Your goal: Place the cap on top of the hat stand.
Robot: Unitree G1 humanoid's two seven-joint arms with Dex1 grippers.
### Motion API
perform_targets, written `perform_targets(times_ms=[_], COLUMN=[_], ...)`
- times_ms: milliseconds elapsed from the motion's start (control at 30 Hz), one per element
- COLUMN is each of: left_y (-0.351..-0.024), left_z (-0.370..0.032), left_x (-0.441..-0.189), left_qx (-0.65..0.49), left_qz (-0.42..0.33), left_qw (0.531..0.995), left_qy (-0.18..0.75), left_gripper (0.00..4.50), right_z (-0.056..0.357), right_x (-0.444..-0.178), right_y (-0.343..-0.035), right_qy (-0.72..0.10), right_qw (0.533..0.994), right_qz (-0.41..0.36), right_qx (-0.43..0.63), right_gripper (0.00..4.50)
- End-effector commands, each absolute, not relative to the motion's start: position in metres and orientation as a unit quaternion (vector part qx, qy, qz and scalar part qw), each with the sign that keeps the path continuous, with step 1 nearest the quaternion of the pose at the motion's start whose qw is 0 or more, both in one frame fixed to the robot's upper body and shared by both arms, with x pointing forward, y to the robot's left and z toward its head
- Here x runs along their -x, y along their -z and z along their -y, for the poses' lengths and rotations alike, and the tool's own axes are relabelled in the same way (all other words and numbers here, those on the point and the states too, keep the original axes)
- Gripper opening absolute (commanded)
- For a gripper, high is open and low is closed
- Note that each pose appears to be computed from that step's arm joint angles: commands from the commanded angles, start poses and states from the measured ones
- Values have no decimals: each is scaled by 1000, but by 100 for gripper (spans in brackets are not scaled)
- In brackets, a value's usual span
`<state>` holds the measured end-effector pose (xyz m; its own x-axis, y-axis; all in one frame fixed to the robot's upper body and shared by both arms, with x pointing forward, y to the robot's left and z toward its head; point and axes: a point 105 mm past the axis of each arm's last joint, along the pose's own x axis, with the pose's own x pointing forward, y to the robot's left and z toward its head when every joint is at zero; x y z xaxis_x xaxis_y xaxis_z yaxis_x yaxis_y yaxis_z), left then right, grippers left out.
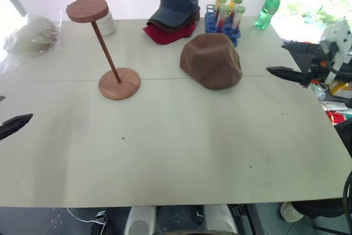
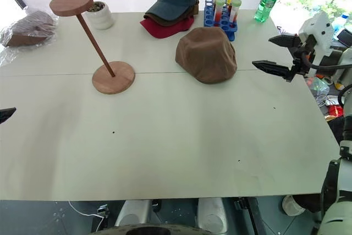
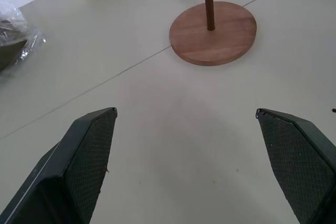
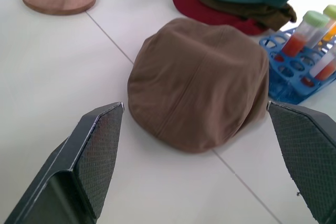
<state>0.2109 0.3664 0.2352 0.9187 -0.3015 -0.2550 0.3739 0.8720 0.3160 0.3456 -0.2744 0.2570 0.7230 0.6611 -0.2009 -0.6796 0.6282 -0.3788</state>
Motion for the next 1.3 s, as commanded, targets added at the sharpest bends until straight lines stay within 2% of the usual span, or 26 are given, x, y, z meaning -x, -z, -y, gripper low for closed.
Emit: perform_targets(times_ms=[33,467,633,833,1000,1133,1300], left_y=[-244,-245,-244,-268,-288,-297,-290], left_z=[-367,-371,-369,-319,-266,-231,-202], left_x=[-213,-224,-225,-222,-218,-226,-242], left_qx=[-194,-182,-181,-151,-150,-149,-158], left_qz=[-81,-68,-70,-53,-54,-52,-65], left_qw=[962,967,965,940,889,849,809], left_qy=[172,166,175,300,429,505,563], left_gripper=[444,444,444,444,444,444,444], right_z=[271,280,278,266,234,199,168], right_x=[-341,-339,-338,-340,-338,-330,-332], right_y=[-272,-271,-271,-283,-289,-275,-243], right_qy=[-372,-359,-356,-346,-355,-379,-374], right_qw=[900,907,901,886,847,812,777], right_qz=[14,11,14,27,30,31,36], right_qx=[228,220,248,306,396,442,505], right_gripper=[450,450,450,450,450,450,450])
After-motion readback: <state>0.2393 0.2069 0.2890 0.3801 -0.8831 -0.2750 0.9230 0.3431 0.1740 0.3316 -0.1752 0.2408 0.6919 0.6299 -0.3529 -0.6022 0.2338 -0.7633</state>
